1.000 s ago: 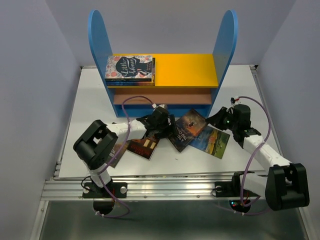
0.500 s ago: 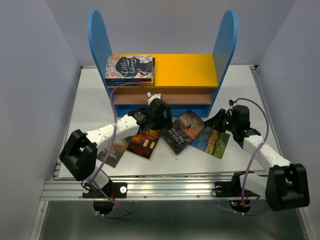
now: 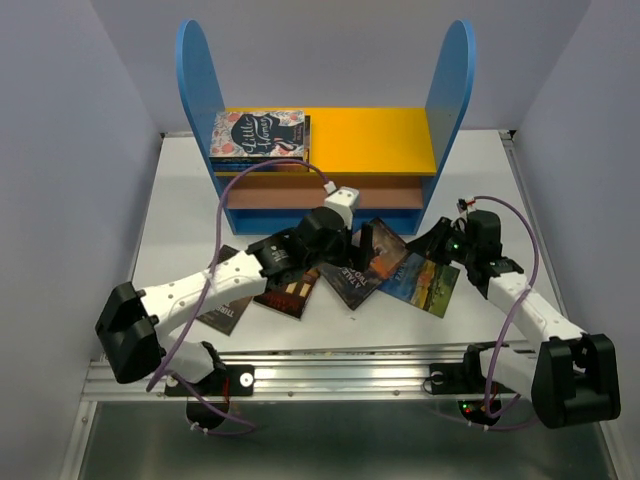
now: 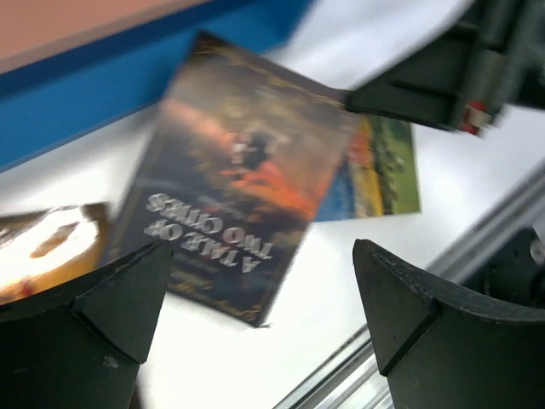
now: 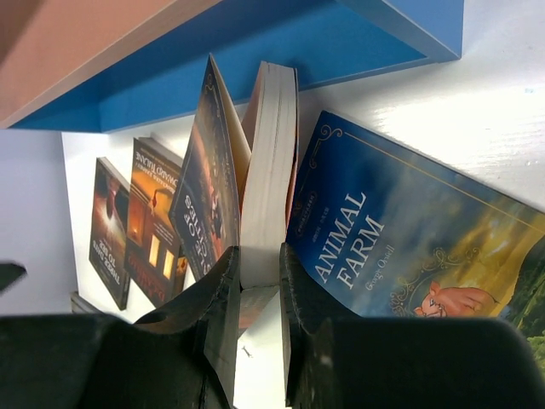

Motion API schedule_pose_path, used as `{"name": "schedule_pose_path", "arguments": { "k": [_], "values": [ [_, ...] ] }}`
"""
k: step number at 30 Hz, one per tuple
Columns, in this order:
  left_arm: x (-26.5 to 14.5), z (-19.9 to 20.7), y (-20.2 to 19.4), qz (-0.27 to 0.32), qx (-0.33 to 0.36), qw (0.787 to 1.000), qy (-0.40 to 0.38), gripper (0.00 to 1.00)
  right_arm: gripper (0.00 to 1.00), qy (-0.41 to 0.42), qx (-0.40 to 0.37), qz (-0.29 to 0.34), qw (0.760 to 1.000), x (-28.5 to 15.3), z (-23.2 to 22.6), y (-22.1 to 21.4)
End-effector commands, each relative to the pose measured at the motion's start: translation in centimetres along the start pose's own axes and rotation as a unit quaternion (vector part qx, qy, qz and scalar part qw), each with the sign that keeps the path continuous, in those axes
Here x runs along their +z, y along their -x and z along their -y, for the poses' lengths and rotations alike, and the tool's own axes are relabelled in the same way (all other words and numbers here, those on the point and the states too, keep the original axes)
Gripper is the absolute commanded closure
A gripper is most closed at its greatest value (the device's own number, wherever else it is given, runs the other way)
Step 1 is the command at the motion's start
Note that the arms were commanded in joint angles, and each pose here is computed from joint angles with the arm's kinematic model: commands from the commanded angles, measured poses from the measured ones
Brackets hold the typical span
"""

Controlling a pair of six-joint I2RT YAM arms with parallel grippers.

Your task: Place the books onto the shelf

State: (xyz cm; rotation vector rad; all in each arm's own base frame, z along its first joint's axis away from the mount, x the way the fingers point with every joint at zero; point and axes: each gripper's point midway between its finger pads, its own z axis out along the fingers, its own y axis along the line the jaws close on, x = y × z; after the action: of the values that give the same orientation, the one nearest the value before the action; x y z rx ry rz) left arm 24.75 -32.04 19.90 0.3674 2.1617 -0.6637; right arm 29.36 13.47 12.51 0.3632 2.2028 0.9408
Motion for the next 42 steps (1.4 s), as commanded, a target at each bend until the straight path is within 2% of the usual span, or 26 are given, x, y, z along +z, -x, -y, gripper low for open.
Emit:
{"name": "schedule_pose_path", "arguments": {
  "k": [1,3,9,13,19,25,31,36,42],
  "values": [
    [1.9,5.6,0.1,0.028,0.085,0.994,-0.063,0.01,0.99,0.062,-0.011,0.013,0.998,-0.9,-4.3,1.7],
    [3.0,6.6,0.4,0.042,0.081,0.994,-0.052,0.01,0.99,0.054,-0.002,0.006,0.999,-1.0,-4.0,1.4],
    [6.0,8.4,-3.0,0.033,0.107,0.993,-0.047,0.01,0.99,0.042,0.014,0.001,0.999,-1.3,-4.1,1.3],
    [6.7,7.9,-3.1,0.053,0.119,0.991,-0.006,0.01,0.99,0.042,0.021,-0.002,0.999,-1.4,-4.2,1.3],
    [8.4,7.2,-3.9,0.066,0.173,0.981,0.059,0.01,0.99,0.050,0.032,-0.015,0.998,-1.4,-4.7,0.8],
    [9.5,7.3,-5.9,0.043,0.207,0.975,0.065,0.01,0.99,0.048,0.038,-0.019,0.998,-1.8,-5.2,1.0],
    [9.9,6.5,-5.5,0.050,0.228,0.968,0.092,0.01,0.99,0.055,0.045,-0.026,0.997,-2.0,-5.7,1.0],
    [10.0,3.9,-6.4,0.040,0.257,0.953,0.153,0.08,0.99,0.056,0.048,-0.026,0.997,-2.2,-6.0,1.1],
    [10.0,3.8,-7.4,0.030,0.286,0.943,0.171,0.13,0.99,0.061,0.049,-0.031,0.996,-2.2,-6.4,1.2]
  ]
}}
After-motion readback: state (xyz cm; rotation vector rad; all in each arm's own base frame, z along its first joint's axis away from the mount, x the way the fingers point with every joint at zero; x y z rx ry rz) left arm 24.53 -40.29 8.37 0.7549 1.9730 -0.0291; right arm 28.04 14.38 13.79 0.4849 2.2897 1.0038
